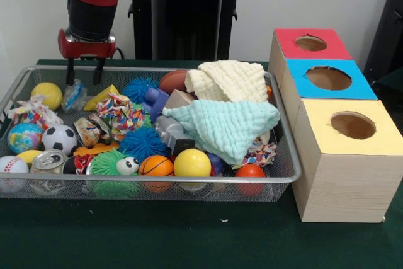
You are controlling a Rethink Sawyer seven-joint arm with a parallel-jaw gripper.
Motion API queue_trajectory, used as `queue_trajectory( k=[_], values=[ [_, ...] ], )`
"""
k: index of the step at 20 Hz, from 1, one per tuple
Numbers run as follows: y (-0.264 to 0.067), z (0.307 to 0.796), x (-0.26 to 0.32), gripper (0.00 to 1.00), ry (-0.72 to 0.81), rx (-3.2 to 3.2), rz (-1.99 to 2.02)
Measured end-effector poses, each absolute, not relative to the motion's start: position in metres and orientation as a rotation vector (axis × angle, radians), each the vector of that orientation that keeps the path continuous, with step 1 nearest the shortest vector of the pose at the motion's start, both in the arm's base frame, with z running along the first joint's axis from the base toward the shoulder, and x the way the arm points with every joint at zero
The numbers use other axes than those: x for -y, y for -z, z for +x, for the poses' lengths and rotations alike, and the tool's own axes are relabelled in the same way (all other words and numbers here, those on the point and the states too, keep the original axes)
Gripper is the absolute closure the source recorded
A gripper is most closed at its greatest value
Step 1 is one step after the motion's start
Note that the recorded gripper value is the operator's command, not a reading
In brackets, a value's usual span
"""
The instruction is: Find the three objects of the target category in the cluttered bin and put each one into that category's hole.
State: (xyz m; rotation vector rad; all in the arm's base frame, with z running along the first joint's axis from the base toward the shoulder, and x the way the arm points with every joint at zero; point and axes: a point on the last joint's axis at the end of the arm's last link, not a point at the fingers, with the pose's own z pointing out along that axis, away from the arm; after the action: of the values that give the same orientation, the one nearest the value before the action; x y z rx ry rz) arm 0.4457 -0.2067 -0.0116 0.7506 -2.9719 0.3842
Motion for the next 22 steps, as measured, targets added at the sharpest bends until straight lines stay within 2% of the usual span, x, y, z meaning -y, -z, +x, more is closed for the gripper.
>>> queue_trajectory(
  k=[22],
  values=[
    [0.0135,0.4446,0.2111,0.0,-0.433,2.938,0.859]
  ],
)
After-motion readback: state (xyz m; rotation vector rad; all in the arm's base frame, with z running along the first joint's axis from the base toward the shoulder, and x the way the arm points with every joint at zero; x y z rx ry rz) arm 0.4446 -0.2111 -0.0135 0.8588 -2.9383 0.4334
